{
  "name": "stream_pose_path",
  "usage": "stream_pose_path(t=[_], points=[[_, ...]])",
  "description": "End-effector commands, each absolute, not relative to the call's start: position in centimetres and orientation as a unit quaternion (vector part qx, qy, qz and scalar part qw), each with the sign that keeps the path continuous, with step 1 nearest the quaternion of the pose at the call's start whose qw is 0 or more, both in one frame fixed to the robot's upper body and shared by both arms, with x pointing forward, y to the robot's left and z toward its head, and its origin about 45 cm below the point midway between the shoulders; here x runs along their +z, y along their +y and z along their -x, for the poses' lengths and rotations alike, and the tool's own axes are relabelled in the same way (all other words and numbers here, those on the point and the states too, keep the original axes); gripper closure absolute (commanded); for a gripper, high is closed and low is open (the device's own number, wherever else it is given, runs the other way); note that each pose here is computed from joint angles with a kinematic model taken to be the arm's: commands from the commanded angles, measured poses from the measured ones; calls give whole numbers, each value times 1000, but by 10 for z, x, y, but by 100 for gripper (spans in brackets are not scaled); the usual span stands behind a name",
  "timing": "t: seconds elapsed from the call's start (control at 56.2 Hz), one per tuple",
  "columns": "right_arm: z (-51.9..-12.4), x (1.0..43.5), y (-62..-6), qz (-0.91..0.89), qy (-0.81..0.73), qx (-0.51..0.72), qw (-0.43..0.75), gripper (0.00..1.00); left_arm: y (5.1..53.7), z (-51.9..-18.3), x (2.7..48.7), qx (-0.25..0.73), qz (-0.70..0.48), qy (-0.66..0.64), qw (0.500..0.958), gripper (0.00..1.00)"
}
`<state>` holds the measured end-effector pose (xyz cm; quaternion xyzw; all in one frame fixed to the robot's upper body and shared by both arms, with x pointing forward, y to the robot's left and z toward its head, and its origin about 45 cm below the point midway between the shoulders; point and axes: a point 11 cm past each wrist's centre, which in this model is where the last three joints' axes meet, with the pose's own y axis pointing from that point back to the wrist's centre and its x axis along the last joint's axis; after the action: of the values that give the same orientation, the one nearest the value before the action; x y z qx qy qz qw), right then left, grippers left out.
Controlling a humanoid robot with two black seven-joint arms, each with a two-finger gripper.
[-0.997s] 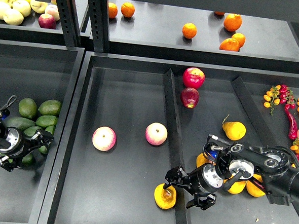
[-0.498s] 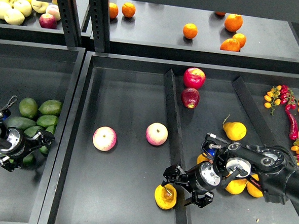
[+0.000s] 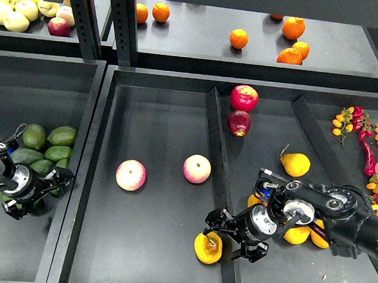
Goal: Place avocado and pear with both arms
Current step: 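Lift the halved pear with the right gripper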
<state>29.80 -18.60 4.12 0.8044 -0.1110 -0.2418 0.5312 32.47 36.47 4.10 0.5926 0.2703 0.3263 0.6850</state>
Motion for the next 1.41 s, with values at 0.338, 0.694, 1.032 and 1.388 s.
stream_pose_path(t=[0.338,0.694,1.032,1.388], points=[[-295,35,-183,-801,-106,-236,540,19,362,-324,39,326,-590,273,687,1],[-300,33,-184,-797,-115,-231,546,47,362,-319,35,323,-590,278,685,1],[-305,31,-184,-799,-129,-234,539,68,361,-316,32,321,-591,281,685,1],[-316,36,-191,-798,-147,-230,538,82,359,-322,37,321,-591,273,688,1]])
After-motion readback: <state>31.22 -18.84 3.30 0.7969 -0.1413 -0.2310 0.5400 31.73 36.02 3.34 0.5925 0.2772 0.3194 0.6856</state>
